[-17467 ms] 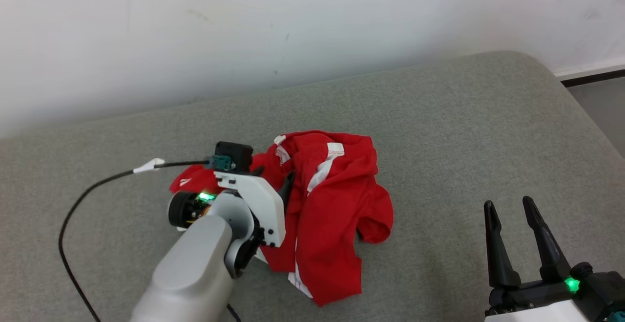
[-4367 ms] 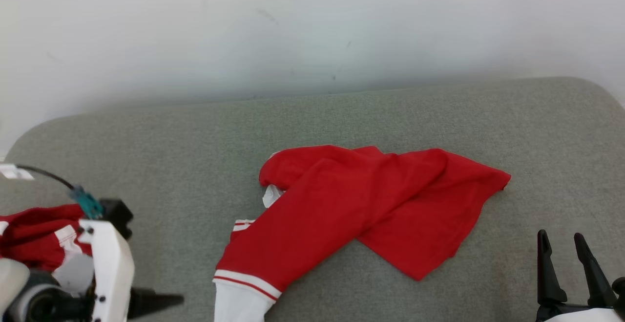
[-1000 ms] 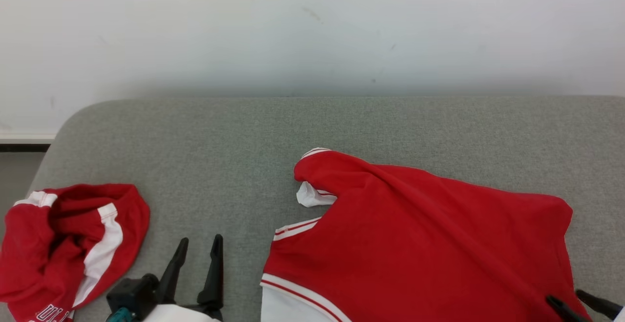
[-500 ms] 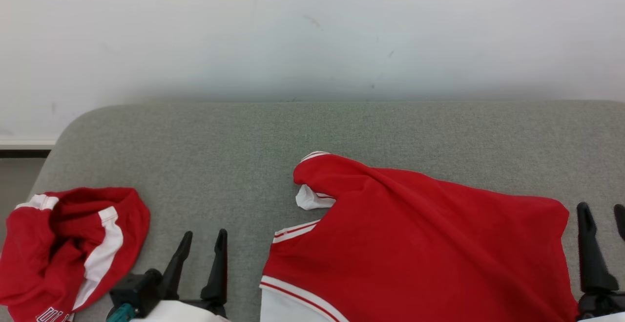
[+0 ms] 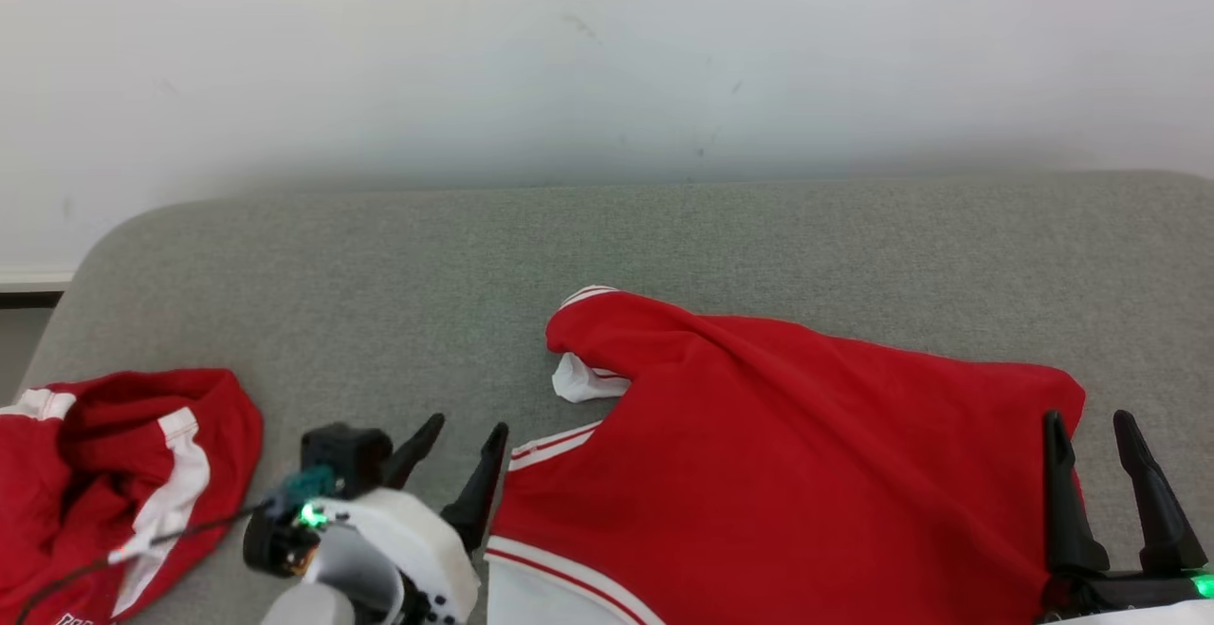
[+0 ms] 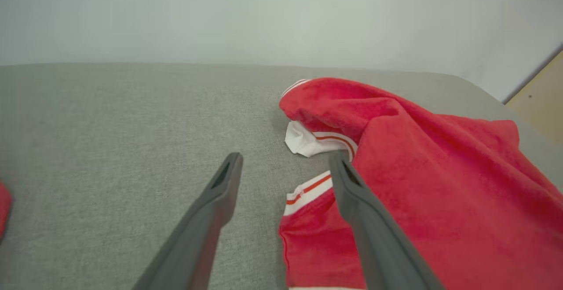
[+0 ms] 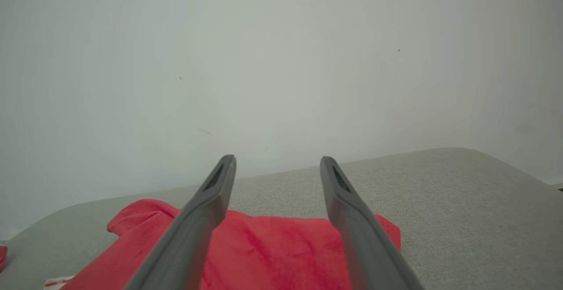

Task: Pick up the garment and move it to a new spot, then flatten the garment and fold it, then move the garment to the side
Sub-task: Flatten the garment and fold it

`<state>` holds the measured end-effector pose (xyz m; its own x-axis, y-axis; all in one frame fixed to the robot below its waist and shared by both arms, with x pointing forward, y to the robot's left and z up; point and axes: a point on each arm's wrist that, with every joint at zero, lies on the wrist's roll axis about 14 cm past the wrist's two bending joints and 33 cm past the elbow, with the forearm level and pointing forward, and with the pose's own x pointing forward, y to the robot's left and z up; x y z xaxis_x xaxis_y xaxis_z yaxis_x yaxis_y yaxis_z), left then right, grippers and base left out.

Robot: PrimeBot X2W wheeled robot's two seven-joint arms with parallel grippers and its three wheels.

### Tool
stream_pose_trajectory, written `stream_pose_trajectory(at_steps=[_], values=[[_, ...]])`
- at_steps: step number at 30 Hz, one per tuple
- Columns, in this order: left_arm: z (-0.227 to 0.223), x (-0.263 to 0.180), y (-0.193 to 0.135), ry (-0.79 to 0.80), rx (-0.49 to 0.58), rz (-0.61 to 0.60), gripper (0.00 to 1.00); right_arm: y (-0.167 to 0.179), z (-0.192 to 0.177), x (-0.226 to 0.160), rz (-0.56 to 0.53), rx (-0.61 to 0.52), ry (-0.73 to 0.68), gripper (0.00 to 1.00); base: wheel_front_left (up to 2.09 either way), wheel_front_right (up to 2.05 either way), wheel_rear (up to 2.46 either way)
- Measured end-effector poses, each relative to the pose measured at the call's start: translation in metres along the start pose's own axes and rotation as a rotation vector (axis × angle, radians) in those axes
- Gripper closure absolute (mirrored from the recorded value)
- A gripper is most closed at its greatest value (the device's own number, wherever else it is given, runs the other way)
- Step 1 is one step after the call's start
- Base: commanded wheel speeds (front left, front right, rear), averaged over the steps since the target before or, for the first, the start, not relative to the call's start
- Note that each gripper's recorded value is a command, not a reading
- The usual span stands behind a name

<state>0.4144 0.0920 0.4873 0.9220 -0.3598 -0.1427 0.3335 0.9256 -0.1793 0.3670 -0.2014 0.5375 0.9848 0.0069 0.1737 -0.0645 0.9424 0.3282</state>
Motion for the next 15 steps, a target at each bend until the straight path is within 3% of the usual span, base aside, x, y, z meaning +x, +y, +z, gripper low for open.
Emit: stream_pose_trajectory(at_steps=[7,15], values=[[-0.030,0.013,-0.017,0.411,0.105,-0.151,0.00,-0.004,-0.004,-0.004,0.026,-0.066,0.034,0.00,0.00,0.00,0.00],[-0.037,0.013,-0.017,0.732,0.193,-0.272,0.00,-0.018,0.008,-0.009,-0.021,-0.062,-0.001,0.00,0.00,0.00,0.00]])
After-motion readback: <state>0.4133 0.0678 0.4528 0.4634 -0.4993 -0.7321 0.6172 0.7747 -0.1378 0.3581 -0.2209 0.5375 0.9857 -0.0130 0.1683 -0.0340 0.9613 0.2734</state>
